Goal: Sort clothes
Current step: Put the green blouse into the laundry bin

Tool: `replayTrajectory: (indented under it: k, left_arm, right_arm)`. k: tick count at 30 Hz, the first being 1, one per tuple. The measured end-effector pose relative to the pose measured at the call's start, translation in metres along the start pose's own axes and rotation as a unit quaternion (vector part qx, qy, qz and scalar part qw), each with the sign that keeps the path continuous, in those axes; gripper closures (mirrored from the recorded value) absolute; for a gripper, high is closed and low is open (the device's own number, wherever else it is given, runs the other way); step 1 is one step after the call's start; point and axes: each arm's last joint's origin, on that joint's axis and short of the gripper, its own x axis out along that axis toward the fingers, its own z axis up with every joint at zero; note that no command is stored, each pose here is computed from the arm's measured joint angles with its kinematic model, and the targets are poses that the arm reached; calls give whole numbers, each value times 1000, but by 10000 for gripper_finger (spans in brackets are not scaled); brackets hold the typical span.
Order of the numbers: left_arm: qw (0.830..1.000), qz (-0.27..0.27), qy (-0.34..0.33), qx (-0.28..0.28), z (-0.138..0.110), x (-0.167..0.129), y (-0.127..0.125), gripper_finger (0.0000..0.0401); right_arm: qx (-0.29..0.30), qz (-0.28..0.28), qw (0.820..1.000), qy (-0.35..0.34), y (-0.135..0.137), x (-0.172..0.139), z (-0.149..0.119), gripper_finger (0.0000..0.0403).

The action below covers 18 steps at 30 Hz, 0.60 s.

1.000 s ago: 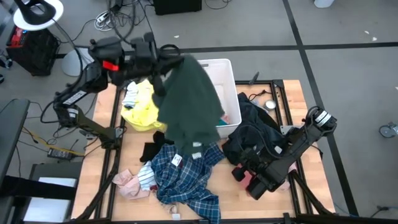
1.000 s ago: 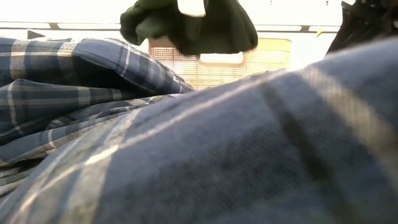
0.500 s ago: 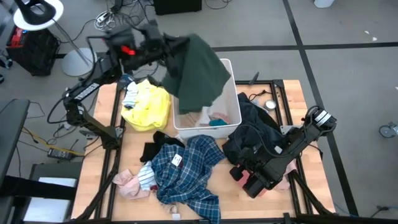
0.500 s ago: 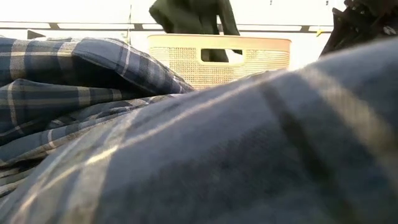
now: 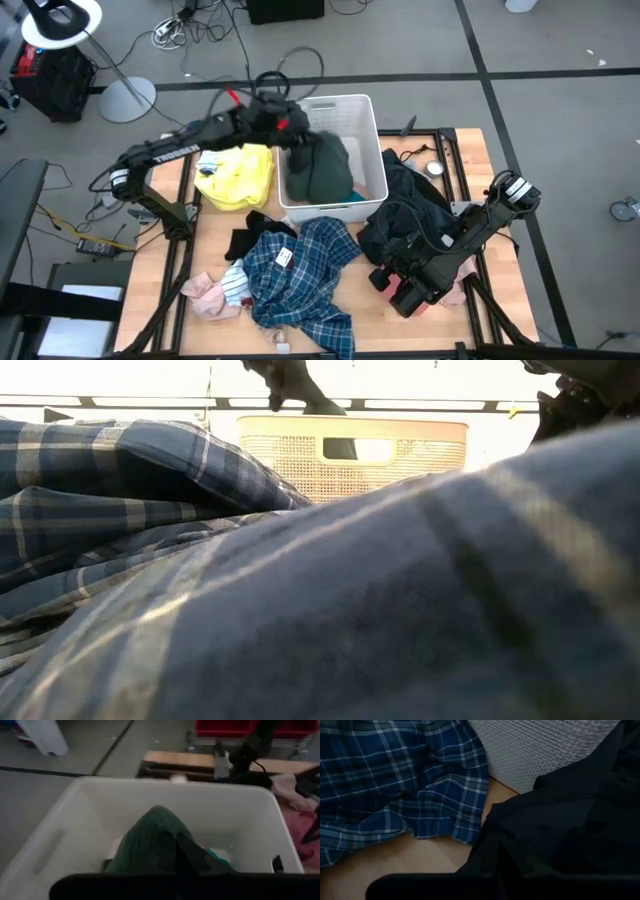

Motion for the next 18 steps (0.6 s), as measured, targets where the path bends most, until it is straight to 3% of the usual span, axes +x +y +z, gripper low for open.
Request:
replayTrajectory:
  k: [9,18]
  left_arm:
    - [999,-35,0,-36,-61,42,-5,368]
    - [998,-36,19,-39,-69,41,-6,293]
  right_arm:
    - [0,-1,1000,0,0,0,0,396]
    - [-1,-1,1000,0,0,0,0,397]
